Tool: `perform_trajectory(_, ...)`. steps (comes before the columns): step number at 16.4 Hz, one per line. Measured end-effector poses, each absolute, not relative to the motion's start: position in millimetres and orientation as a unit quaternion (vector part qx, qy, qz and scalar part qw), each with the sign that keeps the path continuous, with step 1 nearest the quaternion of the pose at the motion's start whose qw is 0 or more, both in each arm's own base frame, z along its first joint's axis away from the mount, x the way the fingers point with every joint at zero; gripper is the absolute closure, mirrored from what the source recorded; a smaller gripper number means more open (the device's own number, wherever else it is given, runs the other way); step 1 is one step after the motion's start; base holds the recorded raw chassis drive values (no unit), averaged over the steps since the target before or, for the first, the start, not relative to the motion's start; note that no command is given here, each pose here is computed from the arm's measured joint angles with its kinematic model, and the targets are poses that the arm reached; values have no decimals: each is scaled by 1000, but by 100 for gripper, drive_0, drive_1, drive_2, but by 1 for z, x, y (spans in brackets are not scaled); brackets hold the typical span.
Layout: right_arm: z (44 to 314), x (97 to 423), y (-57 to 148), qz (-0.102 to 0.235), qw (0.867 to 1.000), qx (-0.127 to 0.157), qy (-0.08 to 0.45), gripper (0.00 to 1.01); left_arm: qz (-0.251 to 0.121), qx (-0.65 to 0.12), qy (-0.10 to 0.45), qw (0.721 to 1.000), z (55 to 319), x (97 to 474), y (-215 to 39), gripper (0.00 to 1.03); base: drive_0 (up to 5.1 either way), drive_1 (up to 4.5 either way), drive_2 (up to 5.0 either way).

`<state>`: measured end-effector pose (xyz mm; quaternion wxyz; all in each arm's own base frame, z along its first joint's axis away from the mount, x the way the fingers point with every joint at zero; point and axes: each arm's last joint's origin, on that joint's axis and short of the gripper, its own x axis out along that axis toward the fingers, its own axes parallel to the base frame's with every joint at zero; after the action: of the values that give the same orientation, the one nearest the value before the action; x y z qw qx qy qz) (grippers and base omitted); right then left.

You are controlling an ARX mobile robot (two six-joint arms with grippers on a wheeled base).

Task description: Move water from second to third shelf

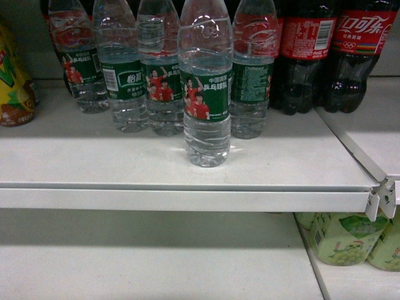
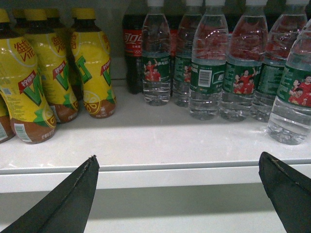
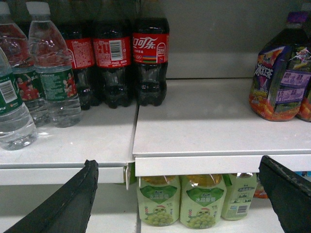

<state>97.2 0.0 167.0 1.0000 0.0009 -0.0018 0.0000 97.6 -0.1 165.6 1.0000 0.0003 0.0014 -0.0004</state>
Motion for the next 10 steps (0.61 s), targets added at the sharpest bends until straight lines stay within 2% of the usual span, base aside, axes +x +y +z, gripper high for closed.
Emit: perform_trajectory(10,167,97,0,0,1000,1,-2,3,0,0,2,1000,166,98,0,5,0,0,0)
